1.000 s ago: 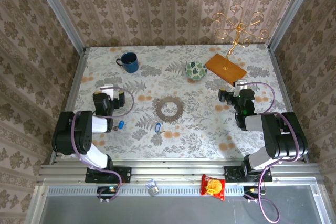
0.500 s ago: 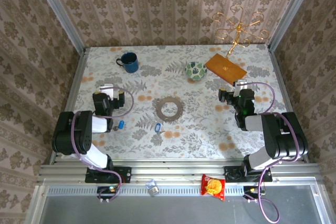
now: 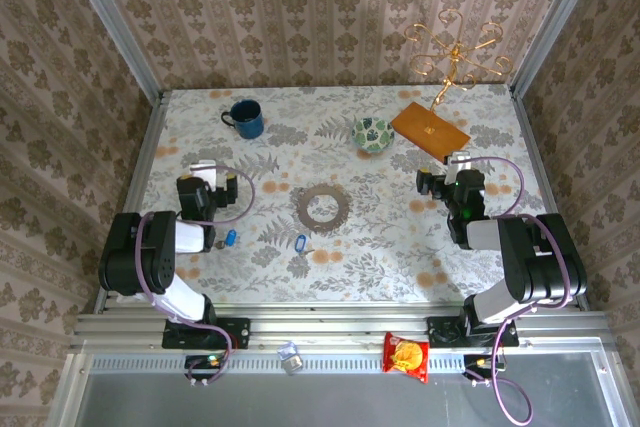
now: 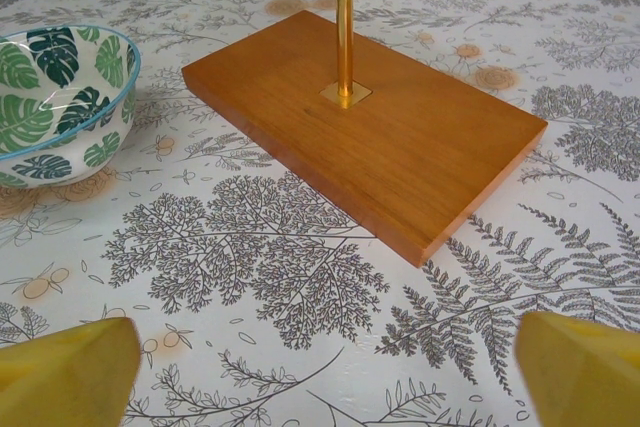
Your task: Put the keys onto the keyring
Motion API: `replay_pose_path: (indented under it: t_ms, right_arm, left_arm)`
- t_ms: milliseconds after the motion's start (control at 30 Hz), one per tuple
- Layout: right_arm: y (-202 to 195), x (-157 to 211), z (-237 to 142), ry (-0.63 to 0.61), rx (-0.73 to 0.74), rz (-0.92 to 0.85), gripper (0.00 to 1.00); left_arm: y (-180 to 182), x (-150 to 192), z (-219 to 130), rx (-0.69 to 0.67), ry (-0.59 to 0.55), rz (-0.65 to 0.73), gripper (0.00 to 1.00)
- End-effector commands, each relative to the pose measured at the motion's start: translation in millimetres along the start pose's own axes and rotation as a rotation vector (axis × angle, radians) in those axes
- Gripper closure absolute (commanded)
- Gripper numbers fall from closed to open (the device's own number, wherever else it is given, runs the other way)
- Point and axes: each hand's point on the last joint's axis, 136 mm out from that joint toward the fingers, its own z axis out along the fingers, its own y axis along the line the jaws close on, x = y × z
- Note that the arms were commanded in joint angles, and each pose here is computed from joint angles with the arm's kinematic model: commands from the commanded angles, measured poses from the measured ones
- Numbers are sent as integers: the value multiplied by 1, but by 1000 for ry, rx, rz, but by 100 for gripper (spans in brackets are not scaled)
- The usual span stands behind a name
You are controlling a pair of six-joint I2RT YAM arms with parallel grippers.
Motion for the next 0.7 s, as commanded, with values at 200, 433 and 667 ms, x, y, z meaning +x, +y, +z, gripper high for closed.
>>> replay_pose_path:
  t_ms: [200, 433, 667]
  right_arm:
    - [10, -74, -35, 56, -4, 62, 3]
    - [71, -59, -63, 296, -97, 202, 13]
    - [148, 1, -104, 639, -205, 167, 27]
  left_arm:
    - [0, -65, -37, 33, -117, 3, 0]
    - [-9, -101, -68, 114, -146, -202, 0]
    - [-54, -79, -88, 245, 4, -335, 3]
